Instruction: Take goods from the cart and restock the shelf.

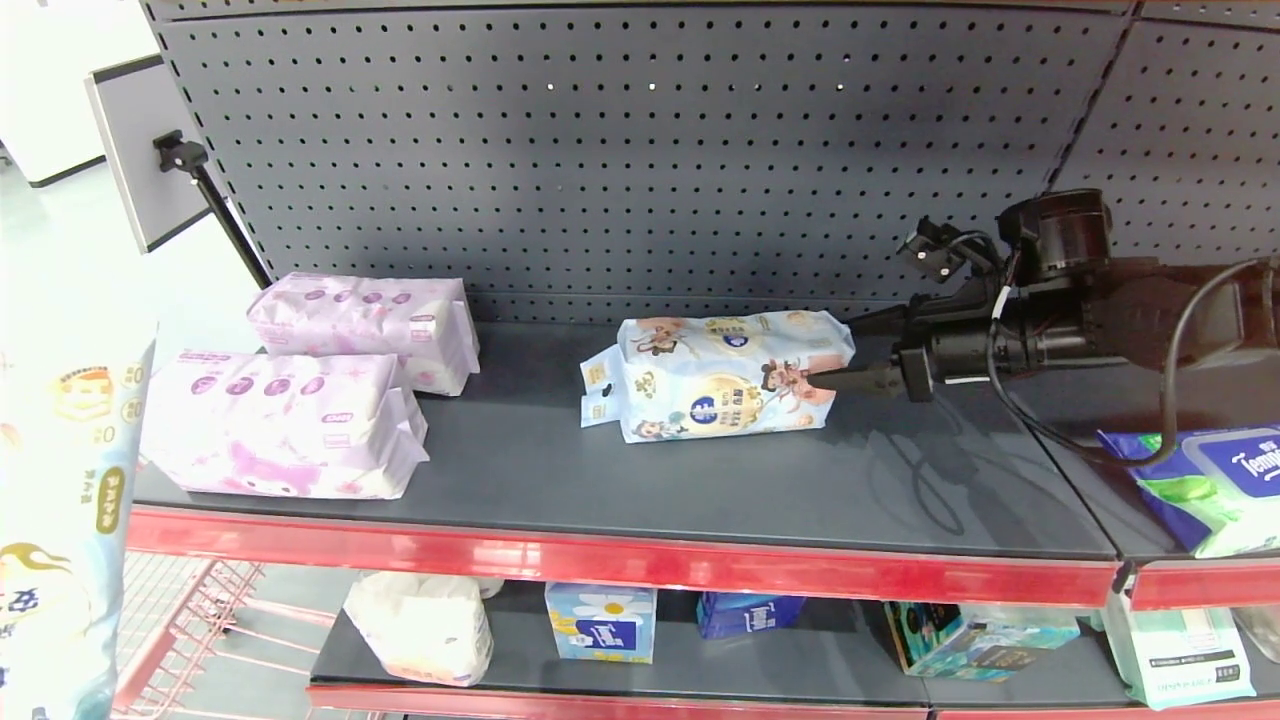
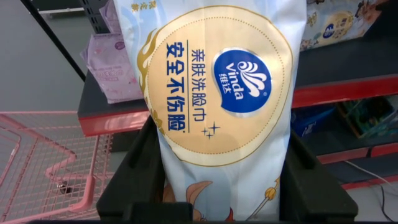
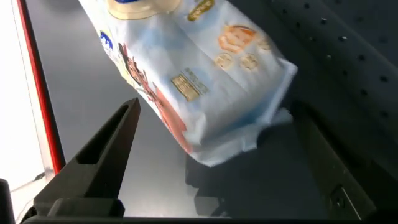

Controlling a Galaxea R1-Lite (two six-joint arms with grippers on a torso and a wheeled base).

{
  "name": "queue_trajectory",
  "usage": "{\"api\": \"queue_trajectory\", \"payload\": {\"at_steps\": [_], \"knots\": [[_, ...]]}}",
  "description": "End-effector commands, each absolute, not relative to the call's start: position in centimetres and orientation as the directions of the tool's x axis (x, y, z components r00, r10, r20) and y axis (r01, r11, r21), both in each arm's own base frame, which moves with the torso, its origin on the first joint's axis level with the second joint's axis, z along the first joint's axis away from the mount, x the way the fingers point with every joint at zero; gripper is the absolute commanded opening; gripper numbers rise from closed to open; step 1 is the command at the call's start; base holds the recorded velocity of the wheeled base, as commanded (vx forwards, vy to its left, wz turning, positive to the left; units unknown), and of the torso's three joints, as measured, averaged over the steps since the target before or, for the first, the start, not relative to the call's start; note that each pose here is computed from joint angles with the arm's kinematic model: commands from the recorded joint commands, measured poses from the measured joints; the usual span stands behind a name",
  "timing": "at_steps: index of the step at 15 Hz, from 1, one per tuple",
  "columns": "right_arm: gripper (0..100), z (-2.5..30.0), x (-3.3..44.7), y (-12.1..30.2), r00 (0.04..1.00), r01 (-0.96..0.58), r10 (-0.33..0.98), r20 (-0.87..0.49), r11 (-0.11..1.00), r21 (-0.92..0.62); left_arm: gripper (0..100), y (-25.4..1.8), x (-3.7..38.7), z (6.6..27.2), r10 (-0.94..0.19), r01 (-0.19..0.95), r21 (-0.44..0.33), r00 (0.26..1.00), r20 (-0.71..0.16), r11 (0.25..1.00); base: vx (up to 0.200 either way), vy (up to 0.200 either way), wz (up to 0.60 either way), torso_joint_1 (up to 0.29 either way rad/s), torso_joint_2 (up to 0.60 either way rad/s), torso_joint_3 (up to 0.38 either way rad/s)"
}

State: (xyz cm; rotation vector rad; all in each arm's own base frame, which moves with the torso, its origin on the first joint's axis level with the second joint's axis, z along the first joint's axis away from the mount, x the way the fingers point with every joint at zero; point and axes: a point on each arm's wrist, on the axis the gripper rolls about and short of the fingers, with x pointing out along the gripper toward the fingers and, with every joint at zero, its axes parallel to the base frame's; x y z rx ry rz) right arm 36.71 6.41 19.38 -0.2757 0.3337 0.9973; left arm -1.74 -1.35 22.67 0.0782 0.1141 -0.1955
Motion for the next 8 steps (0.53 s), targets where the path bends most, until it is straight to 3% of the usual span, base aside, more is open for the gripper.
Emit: {"api": "queue_trajectory", "payload": {"at_steps": [1,8], "knots": [[100,20.4,36.4,5.5,0.524,-0.842,0.765,-0.375,0.531,-0.096,0,-1.3,-1.7,22.7,-0.189,0.198,0.067,0.975,-0.12,0.978,0.0,0.0,0.0,0.0,0.0,0.0],[100,17.9,39.1,5.6,0.453,-0.883,0.814,-0.364,0.467,-0.055,0,-1.1,-0.6,23.3,-0.191,0.201,0.091,0.975,-0.113,0.975,0.0,0.0,0.0,0.0,0.0,0.0]]}}
